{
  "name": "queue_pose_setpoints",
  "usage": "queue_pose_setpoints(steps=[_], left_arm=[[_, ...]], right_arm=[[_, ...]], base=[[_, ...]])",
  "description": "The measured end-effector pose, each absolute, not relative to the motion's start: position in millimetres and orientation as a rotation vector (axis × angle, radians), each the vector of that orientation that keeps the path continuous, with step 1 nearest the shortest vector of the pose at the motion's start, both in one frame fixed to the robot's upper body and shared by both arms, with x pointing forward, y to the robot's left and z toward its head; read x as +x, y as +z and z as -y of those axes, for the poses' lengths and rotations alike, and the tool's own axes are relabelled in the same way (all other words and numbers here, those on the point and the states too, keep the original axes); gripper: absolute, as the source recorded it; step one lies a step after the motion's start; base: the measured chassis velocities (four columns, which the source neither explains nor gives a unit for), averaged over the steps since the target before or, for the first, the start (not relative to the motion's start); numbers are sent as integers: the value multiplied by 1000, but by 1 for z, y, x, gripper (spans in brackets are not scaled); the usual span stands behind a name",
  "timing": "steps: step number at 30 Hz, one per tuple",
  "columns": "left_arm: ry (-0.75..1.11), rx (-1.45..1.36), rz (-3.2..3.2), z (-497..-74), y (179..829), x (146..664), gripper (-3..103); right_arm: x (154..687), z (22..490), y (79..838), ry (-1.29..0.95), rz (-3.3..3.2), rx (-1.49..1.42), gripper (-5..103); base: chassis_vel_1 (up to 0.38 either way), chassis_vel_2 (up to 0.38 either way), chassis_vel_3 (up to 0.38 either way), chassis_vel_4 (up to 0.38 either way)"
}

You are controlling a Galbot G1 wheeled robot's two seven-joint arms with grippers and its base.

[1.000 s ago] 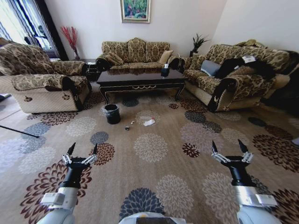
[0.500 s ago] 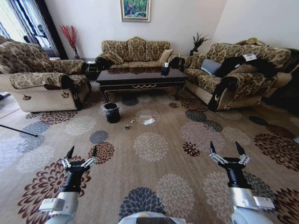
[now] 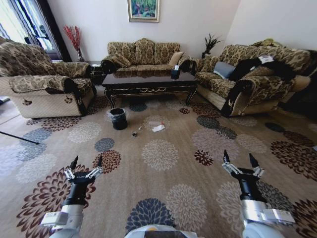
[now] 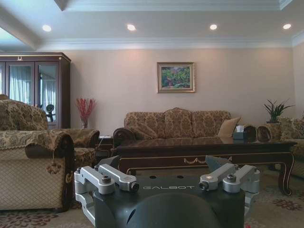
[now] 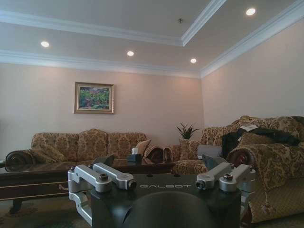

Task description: Move to the front of the table and pick up the trash from the floor, then place it into the trash bin.

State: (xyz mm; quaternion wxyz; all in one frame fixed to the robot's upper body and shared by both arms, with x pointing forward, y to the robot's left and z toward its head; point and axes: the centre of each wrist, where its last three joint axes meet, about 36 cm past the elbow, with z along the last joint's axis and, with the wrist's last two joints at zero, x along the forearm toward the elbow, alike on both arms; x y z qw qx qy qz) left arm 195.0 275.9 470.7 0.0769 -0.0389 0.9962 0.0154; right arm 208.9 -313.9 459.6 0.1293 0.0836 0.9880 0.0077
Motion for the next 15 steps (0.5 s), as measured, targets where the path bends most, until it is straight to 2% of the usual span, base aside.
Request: queue_pose_setpoints(steps=[15], left_arm=[[58,-120,-2983,-272,472,191,100]], right_arm=[[208,313,458,22,-2871,247,100]], base=[[0,0,0,0]])
